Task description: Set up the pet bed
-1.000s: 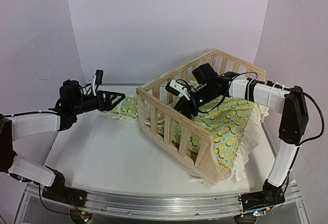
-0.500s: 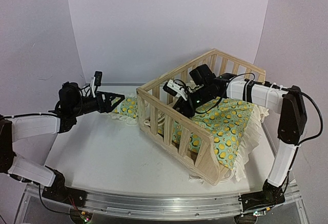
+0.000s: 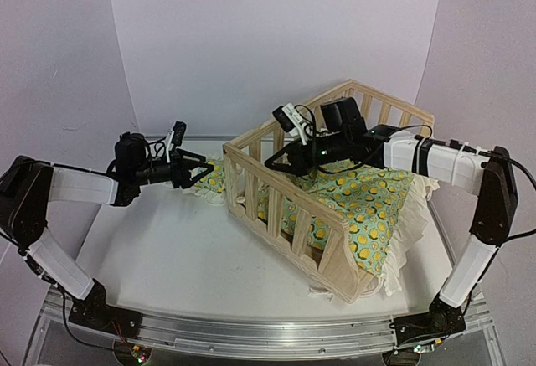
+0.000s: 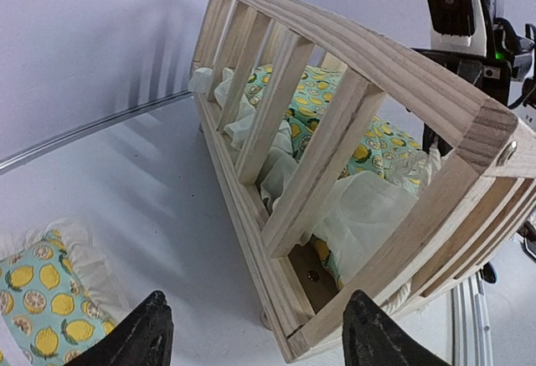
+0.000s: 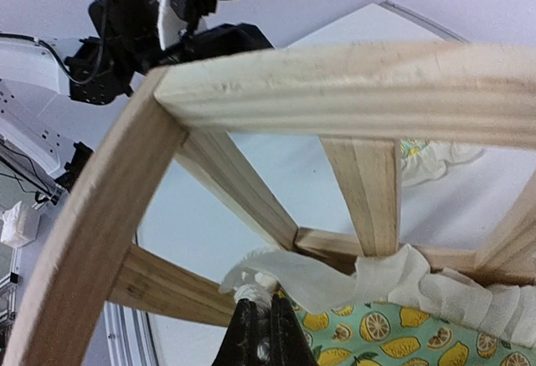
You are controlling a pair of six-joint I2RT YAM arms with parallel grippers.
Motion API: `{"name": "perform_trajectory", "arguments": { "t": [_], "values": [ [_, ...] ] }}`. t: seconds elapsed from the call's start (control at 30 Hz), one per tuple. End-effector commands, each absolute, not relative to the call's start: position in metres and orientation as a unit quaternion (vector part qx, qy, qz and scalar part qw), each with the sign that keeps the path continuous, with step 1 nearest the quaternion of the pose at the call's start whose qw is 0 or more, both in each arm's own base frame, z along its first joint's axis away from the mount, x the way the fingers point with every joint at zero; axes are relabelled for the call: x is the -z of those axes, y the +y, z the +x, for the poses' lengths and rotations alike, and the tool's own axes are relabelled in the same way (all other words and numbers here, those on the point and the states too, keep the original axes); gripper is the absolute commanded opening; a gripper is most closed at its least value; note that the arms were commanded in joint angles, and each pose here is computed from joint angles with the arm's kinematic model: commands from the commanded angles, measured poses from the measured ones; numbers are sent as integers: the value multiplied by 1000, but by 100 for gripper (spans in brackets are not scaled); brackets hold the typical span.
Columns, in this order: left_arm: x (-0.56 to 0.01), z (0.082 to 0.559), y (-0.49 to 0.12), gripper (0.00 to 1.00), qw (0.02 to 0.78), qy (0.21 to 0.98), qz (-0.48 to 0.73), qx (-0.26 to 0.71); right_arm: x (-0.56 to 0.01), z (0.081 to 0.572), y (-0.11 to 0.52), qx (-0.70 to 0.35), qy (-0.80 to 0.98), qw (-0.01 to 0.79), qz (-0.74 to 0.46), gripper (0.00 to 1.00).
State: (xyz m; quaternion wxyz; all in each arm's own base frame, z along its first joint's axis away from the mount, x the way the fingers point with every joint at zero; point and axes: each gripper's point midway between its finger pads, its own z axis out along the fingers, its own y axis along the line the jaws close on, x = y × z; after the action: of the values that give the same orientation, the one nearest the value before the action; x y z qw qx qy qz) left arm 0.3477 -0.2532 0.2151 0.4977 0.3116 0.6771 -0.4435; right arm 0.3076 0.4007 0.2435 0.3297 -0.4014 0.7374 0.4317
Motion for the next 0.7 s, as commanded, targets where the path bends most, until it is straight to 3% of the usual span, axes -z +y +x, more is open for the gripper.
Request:
{"name": "perform_trajectory", "arguments": {
  "t": [0.0, 0.33, 0.67],
  "values": [
    [-243, 345, -271, 67, 510, 589, 407, 476, -271, 309, 426, -454, 708, 375, -390, 0],
    [-226, 351, -291, 48, 434, 548, 459, 549, -269, 341, 453, -413, 719, 454, -325, 0],
    [-230, 362, -290, 54, 452, 584, 415, 532, -286, 379, 386, -305, 762, 556, -133, 0]
  ]
}}
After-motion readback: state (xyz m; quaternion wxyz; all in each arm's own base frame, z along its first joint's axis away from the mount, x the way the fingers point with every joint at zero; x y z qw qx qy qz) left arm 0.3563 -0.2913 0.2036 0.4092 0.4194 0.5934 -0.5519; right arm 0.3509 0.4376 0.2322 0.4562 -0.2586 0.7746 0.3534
